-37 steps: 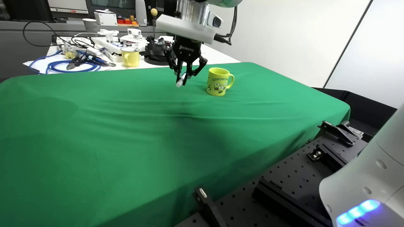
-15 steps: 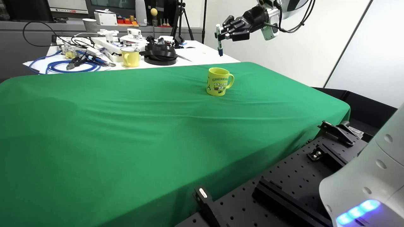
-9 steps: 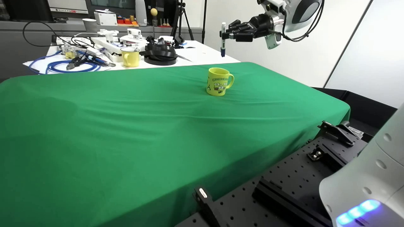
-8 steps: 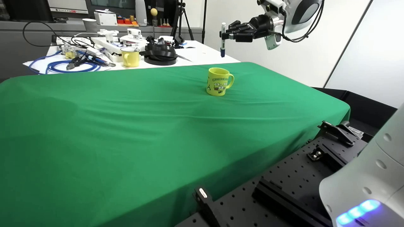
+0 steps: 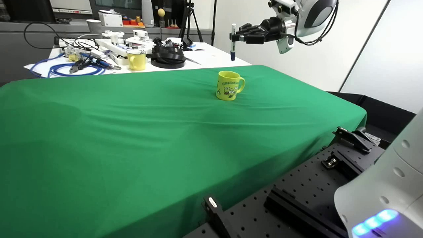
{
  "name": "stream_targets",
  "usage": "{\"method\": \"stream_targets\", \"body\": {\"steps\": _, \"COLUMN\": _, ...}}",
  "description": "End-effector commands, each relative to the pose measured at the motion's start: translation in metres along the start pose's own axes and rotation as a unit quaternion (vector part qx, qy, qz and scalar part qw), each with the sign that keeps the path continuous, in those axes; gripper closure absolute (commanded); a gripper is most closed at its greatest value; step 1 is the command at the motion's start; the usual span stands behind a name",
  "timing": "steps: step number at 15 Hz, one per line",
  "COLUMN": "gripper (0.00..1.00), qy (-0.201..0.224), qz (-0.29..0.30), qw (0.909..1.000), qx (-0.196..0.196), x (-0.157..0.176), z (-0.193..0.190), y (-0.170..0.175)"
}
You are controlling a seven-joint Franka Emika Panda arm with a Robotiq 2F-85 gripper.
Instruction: Place the marker inside the mug
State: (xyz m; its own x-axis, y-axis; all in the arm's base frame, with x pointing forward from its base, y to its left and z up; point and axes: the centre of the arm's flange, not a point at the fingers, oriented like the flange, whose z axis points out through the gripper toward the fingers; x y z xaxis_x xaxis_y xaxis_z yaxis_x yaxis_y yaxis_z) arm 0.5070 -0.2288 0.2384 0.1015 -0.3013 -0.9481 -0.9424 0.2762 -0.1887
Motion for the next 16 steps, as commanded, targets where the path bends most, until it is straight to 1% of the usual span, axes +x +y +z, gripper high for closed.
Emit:
{"method": "stream_targets", "body": {"steps": 1, "gripper": 0.95, "qy": -0.008, "qz": 0.025, "qw": 0.9997, "qx": -0.001, "x": 0.000, "z": -0.004, "y": -0.013}}
{"method": "stream_targets", "body": {"steps": 3, "gripper": 0.95, "qy": -0.008, "qz": 0.030, "qw": 0.9995, "qx": -0.006, "x": 0.000, "z": -0.004, "y": -0.013}}
{"method": "stream_targets", "body": {"steps": 5, "gripper": 0.95, "qy": -0.018, "qz": 0.018, "qw": 0.9992, "qx": -0.030, "x": -0.001, "z": -0.006, "y": -0.010}}
{"method": "stream_targets", "body": {"steps": 6, "gripper": 0.95, "qy": -0.008, "qz": 0.012, "qw": 0.9998, "qx": -0.011, "x": -0.001, "z": 0.001, "y": 0.000}}
{"method": "stream_targets", "body": {"steps": 7, "gripper": 0.81, "qy": -0.010, "qz": 0.011, "qw": 0.9998, "qx": -0.012, "x": -0.001, "z": 0.001, "y": 0.000}}
{"method": "stream_targets", "body": {"steps": 16, "gripper": 0.81, "qy": -0.009, "qz": 0.010, "qw": 0.9998, "qx": -0.012, "x": 0.000, "z": 0.001, "y": 0.001}}
